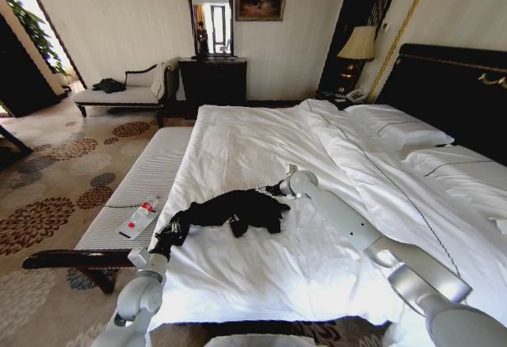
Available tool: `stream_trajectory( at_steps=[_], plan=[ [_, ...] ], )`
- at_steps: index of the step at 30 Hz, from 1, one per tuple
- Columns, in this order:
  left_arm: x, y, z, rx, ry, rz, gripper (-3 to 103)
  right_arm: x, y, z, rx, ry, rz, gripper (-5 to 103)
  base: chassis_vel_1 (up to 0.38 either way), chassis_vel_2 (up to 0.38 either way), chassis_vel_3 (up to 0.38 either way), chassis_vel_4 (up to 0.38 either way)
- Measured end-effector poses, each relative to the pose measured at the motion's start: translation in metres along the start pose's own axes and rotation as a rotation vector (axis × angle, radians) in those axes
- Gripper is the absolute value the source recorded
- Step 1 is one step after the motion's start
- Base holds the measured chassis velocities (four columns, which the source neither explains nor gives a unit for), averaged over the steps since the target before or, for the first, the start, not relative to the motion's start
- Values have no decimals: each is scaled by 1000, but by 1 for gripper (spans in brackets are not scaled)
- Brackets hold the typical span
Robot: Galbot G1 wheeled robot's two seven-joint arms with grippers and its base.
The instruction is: Fold the clothes on the bed.
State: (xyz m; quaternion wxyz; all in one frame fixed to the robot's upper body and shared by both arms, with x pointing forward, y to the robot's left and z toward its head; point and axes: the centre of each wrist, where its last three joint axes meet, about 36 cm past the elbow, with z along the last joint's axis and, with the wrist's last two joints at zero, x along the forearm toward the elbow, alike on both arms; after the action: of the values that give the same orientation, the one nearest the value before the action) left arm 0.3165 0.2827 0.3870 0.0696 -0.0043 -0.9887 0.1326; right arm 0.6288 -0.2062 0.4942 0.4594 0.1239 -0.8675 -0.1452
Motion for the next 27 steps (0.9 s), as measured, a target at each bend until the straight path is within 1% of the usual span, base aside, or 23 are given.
stream_trajectory(
  at_steps=[6, 9, 10, 11, 12, 13, 14, 15, 19, 20, 21, 22, 23, 24, 26, 27],
  plan=[
    [1, 1, -1, -2, -5, -3, 2, -3, -3, 21, 5, 24, 34, 100, 0, 0, 0, 0],
    [1, 2, -2, -2, -6, -4, 2, -2, -4, 38, 4, 47, 20, 100, 0, 0, 0, 0],
    [1, 2, -2, -2, -7, -5, 2, 0, -4, 45, 3, 55, 7, 102, 0, 0, 0, 0],
    [1, 2, -2, -2, -7, -5, 2, 0, -4, 45, 3, 55, 7, 102, 0, 0, 0, 0],
    [1, 2, -2, -2, -7, -6, 2, 2, -4, 52, 4, 61, -5, 98, 0, 0, 0, 0],
    [2, 2, -2, -2, -7, -7, 2, 4, -3, 56, 5, 63, -16, 98, 0, 0, 0, 0],
    [2, 3, -2, -2, -7, -8, 2, 8, -1, 63, 6, 66, -37, 93, 0, 0, 0, 0],
    [2, 3, -2, -2, -7, -8, 2, 8, -1, 63, 6, 66, -37, 93, 0, 0, 0, 0],
    [3, 4, 0, -3, -3, -11, 2, 21, 8, 80, 25, 62, -99, 72, 0, 0, 0, 0],
    [3, 4, 0, -3, -3, -11, 2, 21, 8, 80, 25, 62, -99, 72, 0, 0, 0, 0],
    [3, 4, 1, -3, -2, -12, 2, 24, 9, 85, 35, 55, -109, 66, 0, 0, 0, 0],
    [3, 3, 1, -3, -1, -12, 2, 26, 9, 89, 41, 49, -113, 66, 0, 0, 0, 0],
    [3, 3, 1, -3, 0, -13, 2, 27, 9, 93, 48, 42, -114, 61, 0, 0, 0, 0],
    [3, 3, 1, -3, 0, -13, 2, 27, 9, 93, 48, 42, -114, 61, 0, 0, 0, 0],
    [4, 3, 2, -5, 2, -13, 2, 28, 7, 99, 61, 28, -107, 51, 0, 0, 0, 0],
    [4, 3, 2, -6, 4, -14, 2, 29, 4, 102, 68, 20, -99, 49, 0, 0, 0, 0]
  ],
)
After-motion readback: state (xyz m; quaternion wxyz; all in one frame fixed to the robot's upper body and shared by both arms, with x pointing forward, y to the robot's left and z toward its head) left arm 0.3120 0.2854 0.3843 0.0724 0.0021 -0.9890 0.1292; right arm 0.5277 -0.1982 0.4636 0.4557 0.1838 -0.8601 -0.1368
